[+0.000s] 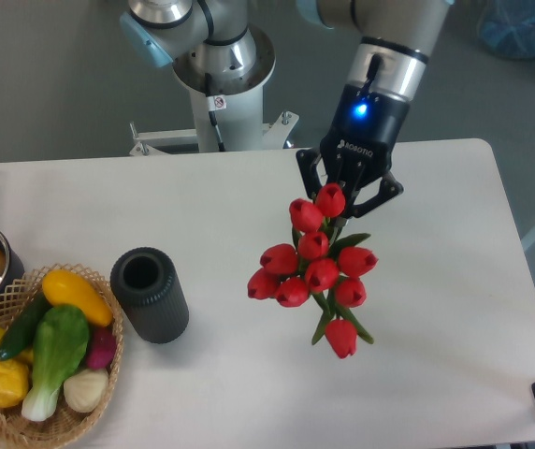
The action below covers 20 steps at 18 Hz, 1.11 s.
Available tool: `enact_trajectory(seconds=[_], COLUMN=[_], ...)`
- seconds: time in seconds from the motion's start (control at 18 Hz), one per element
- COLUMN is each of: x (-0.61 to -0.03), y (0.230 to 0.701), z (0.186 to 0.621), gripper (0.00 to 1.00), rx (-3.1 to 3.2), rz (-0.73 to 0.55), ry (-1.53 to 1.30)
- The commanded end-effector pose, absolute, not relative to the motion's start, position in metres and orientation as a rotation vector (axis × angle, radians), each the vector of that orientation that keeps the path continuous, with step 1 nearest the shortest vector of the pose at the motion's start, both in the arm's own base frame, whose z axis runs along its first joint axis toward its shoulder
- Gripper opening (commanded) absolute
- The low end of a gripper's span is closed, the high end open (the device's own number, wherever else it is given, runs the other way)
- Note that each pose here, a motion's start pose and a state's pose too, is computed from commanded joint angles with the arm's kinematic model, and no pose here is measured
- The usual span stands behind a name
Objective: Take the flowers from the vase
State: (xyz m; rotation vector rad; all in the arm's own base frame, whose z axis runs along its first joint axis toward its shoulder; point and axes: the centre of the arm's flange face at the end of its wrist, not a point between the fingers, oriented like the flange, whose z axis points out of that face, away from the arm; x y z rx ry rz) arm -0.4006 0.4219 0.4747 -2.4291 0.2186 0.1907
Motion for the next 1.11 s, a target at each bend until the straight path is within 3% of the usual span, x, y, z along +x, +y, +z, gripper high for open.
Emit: enact_trajectory(seconds=[0.67, 0.94, 1.11], x=[-0.388, -0.403, -0.409], y=[0.426, 0.426, 0.432], z=[0.434, 0.378, 0.375], gripper=[0.03, 0.03, 0.02], rx=[-2.765, -3.025, -3.044], rz=[0.194, 0.227, 0.237], ry=[0.288, 0.356, 0.369])
